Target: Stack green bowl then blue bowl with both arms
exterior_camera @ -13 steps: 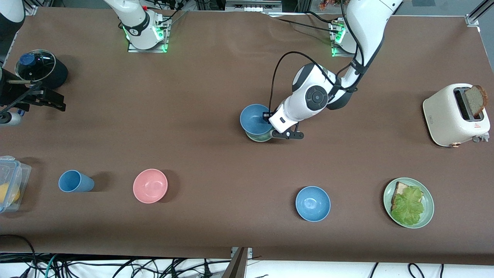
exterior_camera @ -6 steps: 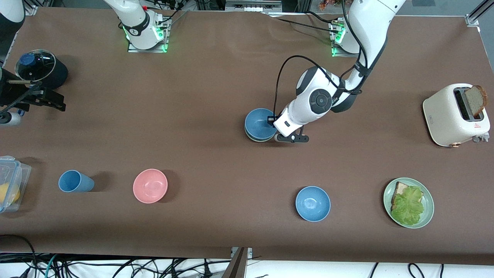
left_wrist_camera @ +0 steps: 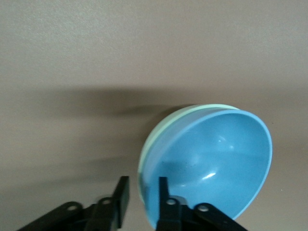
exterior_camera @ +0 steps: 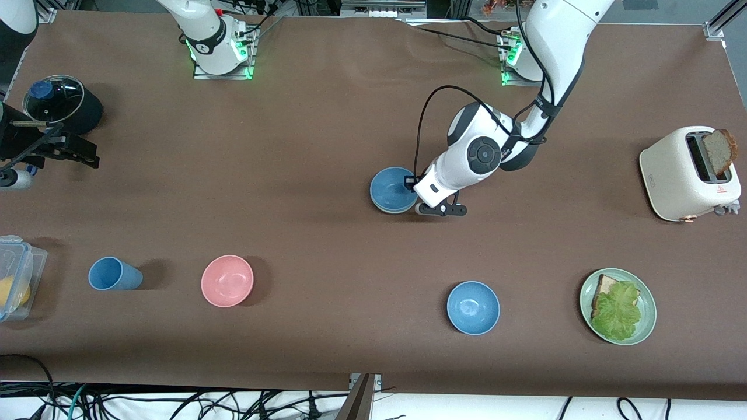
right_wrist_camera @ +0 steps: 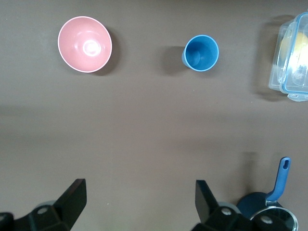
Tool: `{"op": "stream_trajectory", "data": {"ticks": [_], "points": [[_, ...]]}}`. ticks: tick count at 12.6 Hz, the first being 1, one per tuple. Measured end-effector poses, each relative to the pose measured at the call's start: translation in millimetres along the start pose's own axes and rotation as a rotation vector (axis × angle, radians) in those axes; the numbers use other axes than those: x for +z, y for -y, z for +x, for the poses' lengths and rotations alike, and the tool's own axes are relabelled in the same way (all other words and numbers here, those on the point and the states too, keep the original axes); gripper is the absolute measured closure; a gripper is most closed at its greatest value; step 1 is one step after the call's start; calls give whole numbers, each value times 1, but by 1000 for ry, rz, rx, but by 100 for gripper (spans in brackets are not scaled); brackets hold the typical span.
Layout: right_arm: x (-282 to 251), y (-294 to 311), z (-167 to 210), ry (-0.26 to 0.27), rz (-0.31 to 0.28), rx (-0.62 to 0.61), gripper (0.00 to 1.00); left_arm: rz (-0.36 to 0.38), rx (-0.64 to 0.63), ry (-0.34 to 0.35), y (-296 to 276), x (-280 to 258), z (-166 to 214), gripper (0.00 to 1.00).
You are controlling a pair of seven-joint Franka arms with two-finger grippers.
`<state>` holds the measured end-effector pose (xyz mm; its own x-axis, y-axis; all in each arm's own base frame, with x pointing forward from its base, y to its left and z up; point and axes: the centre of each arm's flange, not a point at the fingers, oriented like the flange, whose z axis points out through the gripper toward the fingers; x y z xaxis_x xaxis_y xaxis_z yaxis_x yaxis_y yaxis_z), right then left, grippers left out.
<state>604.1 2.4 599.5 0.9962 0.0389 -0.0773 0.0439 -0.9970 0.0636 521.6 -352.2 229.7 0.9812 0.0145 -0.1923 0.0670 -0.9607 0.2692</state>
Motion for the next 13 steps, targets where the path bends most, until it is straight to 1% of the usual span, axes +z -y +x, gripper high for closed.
{"op": "stream_trajectory", "data": {"ticks": [3, 6, 7, 8, 10, 11, 12, 13], "points": [[0, 0, 0, 0, 0, 0, 0, -5, -2, -15, 0, -7, 4, 30], [0, 0, 0, 0, 0, 0, 0, -21, -7, -75, 0, -44, 12, 0], [0, 0, 0, 0, 0, 0, 0, -31, -17, -114, 5, -68, 17, 0], [0, 0, 0, 0, 0, 0, 0, -44, -39, -167, 17, -102, 25, 0], [0, 0, 0, 0, 0, 0, 0, -69, -100, -284, 56, -183, 36, 0], [0, 0, 0, 0, 0, 0, 0, -74, -122, -327, 73, -216, 34, 0], [0, 0, 0, 0, 0, 0, 0, -71, -128, -356, 84, -239, 26, 0], [0, 0, 0, 0, 0, 0, 0, -36, -104, -355, 92, -259, 15, 0]]}}
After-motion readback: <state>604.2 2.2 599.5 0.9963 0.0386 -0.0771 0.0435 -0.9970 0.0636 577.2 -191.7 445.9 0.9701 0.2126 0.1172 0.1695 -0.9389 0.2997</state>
